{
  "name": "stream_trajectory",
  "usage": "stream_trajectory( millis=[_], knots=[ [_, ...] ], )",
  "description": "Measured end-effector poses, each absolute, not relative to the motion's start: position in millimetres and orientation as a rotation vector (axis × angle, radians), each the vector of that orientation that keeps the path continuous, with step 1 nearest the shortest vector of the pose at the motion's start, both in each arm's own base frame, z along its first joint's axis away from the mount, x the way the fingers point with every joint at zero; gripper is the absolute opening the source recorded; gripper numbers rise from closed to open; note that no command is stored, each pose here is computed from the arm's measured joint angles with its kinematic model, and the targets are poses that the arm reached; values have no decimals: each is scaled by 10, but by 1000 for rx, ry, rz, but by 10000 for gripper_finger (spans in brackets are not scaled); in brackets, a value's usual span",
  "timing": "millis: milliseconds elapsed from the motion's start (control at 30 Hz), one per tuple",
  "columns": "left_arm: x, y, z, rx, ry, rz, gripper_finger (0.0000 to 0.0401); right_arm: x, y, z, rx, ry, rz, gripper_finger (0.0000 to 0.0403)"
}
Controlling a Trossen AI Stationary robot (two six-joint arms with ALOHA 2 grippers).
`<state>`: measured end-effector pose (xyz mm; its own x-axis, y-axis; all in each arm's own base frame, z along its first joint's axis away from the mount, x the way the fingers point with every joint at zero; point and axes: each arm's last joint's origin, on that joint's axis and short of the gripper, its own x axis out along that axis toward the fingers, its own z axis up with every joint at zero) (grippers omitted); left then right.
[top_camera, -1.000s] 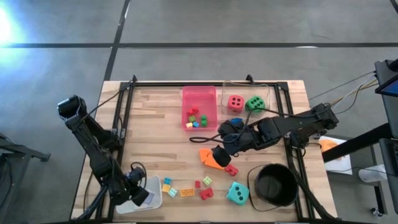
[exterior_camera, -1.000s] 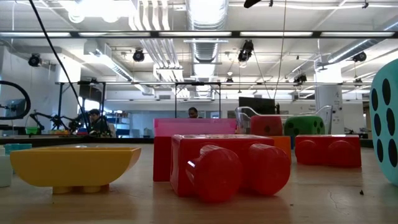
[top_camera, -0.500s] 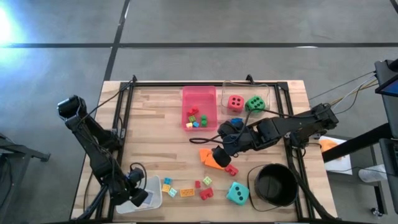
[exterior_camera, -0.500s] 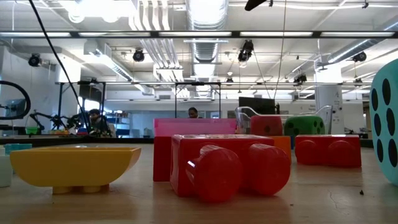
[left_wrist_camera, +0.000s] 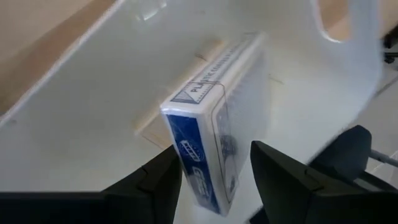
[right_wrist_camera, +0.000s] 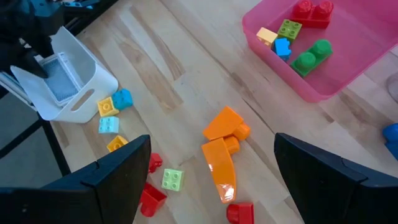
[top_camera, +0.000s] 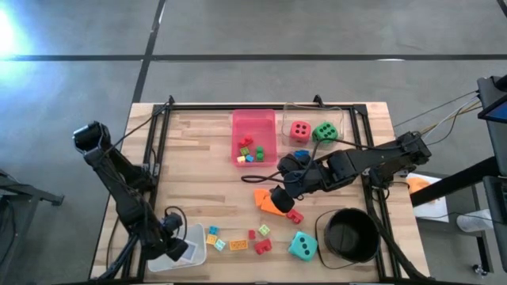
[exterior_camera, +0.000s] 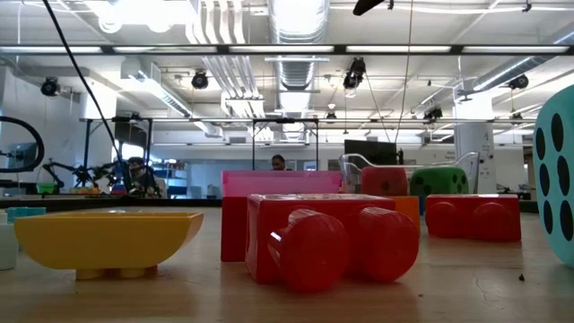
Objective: Pick & Place Toys
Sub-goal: Put the blue deck of cards into the white bin, then put the orange game piece into the red bin
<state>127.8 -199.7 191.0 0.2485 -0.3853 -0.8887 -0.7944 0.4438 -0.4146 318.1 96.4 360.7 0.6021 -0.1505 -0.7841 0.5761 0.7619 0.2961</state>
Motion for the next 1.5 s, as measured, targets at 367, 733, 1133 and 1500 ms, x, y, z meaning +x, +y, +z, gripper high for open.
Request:
stream_trajectory(
  millis=[367,733,1133,1500],
  knots=[
    [1234,-1937,1713,-1179,1381,401,192,3179,963,3606,567,827,-447,329],
    [1196,-1887,1622,-1155,1412,422,192,3177,963,3605,566,829,-448,329],
    [1208,-1913,1734,-1166,1422,355,191,3178,963,3605,570,829,-449,329],
    [1272,-1906,2146,-1161,1373,204,181,3163,986,3599,667,884,-408,329]
  ],
)
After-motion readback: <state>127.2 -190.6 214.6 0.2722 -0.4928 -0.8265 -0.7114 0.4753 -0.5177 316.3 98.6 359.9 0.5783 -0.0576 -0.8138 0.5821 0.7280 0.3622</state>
